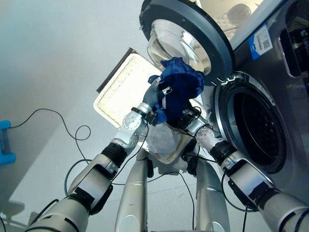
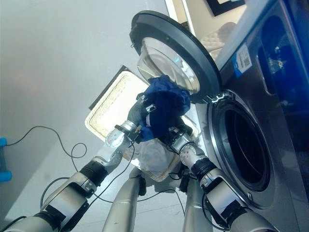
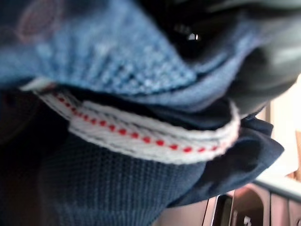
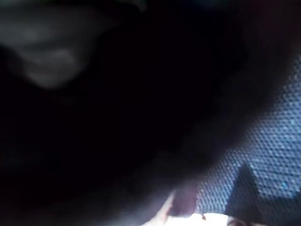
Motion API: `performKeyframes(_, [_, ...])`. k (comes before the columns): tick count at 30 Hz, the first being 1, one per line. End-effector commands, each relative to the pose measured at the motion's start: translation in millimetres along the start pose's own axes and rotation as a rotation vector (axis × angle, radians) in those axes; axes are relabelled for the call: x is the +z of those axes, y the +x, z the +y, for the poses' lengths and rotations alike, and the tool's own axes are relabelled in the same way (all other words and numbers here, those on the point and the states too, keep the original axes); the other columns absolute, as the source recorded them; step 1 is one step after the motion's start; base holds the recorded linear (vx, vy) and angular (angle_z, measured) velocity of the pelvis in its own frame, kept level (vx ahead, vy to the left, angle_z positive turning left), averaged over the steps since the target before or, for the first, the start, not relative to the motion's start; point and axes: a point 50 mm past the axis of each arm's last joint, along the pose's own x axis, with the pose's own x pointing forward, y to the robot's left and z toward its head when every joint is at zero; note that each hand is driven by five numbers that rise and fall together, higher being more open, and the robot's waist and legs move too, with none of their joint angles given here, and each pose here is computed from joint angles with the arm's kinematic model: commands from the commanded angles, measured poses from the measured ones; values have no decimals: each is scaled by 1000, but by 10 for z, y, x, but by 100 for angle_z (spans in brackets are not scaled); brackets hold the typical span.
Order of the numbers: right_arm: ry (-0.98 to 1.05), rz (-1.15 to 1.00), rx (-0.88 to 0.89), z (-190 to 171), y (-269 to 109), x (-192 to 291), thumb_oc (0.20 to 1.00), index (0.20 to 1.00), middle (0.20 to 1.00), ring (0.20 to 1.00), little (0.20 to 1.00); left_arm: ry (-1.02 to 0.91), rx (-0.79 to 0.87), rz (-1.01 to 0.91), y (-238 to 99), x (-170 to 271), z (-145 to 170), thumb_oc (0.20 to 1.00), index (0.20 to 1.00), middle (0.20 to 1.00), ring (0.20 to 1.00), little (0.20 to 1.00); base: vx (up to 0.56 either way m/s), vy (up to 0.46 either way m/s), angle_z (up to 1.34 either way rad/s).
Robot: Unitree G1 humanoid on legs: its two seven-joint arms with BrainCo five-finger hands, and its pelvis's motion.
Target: Put the clothes into the washing machine.
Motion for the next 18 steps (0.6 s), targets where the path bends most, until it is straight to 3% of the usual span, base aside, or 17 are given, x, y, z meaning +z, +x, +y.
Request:
performKeyframes(1, [57,-262,160,324,229,366,200,200,200,200,200,81,-67,90,-45,-207,-205,1000,1000,1000,1000,1000,-29,99,-30])
performKeyframes(5, [114,-307,108,189,131,330,200,200,200,200,200,233,-17,107,-56,-241,-191,1000,1000,1000,1000,1000,-26,85,-30])
performKeyframes(18, [241,-356,-54,-253,-255,108,200,200,200,200,200,365,148,119,-133,-319,-28,1000,1000,1000,1000,1000,-17,74,-20])
